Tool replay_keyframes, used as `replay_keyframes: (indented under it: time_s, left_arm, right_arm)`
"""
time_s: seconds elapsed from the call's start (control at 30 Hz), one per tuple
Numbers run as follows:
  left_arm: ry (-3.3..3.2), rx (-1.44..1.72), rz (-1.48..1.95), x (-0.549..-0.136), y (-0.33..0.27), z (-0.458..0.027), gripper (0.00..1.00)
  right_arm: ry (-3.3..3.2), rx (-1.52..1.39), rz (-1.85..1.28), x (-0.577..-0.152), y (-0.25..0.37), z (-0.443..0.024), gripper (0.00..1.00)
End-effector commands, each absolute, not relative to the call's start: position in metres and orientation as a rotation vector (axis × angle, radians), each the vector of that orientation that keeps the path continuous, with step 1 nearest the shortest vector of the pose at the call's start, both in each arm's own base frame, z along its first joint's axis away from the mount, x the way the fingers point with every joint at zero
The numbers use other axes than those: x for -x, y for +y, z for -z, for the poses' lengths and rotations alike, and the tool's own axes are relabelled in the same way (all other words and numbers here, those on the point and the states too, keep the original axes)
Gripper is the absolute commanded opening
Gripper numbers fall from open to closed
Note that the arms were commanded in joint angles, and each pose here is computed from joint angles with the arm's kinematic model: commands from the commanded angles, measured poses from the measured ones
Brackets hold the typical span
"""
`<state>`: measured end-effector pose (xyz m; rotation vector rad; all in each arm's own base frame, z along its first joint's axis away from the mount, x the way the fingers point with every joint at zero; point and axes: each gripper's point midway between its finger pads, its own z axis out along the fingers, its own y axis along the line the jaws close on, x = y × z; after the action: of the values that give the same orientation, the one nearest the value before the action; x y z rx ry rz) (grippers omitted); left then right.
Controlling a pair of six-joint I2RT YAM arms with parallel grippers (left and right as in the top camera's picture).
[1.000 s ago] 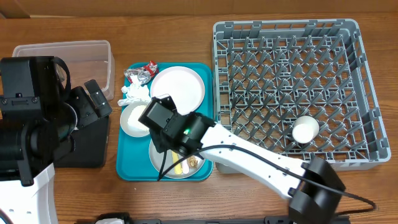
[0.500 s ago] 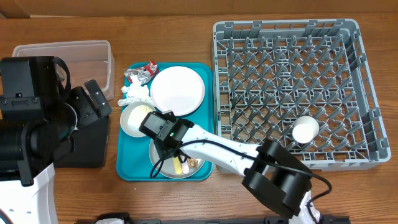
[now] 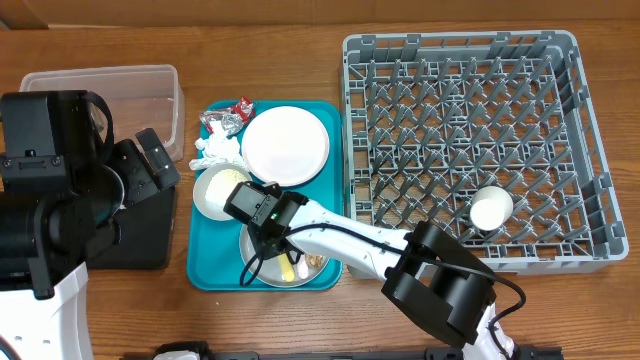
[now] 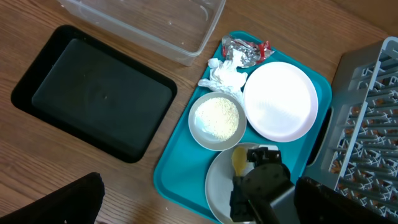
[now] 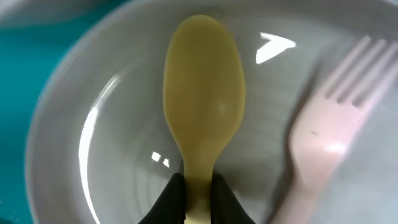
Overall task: Sort waste into correct bins and load items into the dishwasher rack
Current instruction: 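Grasp the yellow spoon on the grey plate with the right gripper, then place the yellow spoon into the rack's left edge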
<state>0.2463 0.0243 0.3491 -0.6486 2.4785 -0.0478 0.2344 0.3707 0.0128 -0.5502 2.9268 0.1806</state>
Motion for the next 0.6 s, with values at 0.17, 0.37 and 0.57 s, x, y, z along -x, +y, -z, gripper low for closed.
replay_keyframes:
  time_s: [0.17,0.37,0.57]
  left_arm:
    - [2.466,0.672,0.037,-0.247,0.027,-0.350,1.00]
    - [2.466,0.673,0.037,-0.247,0.027,-0.350,1.00]
    - [2.466,0.672,0.037,-0.247,0.027,-0.350,1.00]
  right_arm:
    - [2.766,0.506,-0.224,-0.260,0.376,-0.095,0.06]
    - [2.637,0.482,-0.318,-0.274,0.361,-0.162,0.06]
    - [2.567,0.380,-0.252,-0.311,0.306,-0.201,0.06]
